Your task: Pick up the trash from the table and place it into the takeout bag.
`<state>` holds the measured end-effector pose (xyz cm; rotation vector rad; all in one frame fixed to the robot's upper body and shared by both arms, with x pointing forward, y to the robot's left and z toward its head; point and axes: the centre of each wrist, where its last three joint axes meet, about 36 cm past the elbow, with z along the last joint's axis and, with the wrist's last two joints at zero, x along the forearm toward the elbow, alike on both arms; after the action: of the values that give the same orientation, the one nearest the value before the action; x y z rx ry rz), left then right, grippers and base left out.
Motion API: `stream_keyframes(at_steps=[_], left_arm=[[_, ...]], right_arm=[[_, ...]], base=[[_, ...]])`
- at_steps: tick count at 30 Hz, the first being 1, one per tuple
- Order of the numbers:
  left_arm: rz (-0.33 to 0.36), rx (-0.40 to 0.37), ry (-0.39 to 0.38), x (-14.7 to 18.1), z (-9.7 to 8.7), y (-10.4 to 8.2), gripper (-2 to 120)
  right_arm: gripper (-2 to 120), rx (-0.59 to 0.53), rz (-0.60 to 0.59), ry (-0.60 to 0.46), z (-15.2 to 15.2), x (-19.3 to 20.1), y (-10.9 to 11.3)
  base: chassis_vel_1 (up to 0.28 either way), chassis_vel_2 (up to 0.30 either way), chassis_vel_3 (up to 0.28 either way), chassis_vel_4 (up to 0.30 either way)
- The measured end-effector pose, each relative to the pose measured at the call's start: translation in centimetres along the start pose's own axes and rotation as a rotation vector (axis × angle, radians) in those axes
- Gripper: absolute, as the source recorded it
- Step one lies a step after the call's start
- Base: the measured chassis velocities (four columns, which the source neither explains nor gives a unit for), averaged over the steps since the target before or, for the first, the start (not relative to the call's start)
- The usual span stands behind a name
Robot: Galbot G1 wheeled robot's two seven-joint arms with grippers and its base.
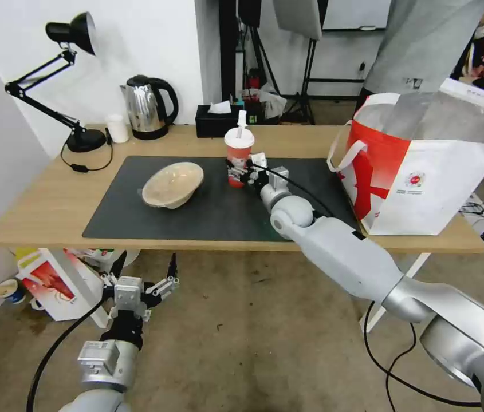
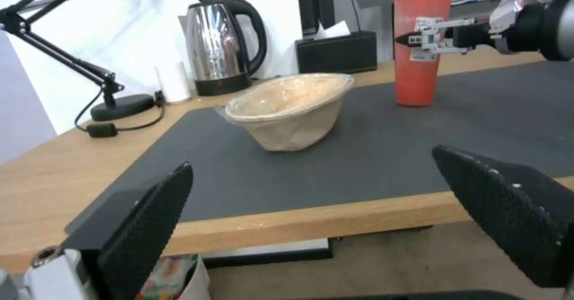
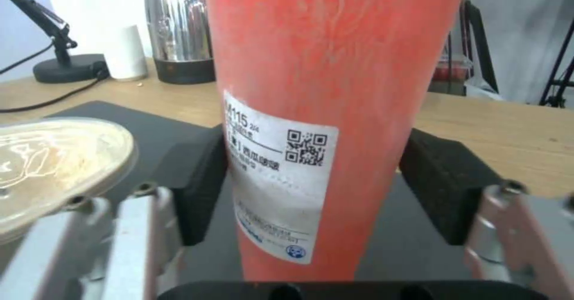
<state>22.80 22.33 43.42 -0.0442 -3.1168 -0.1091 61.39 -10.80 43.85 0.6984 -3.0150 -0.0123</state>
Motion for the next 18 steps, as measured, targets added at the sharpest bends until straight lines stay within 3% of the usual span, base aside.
stream_keyframes(at_steps=[18], left_arm=[[0.000, 0.000, 0.000, 0.0, 0.0, 0.0, 100]], right_arm=[[21, -0.001, -0.030, -0.013, -1.8, 1.5, 0.1]], base=[[0.000, 0.000, 0.000, 0.000]])
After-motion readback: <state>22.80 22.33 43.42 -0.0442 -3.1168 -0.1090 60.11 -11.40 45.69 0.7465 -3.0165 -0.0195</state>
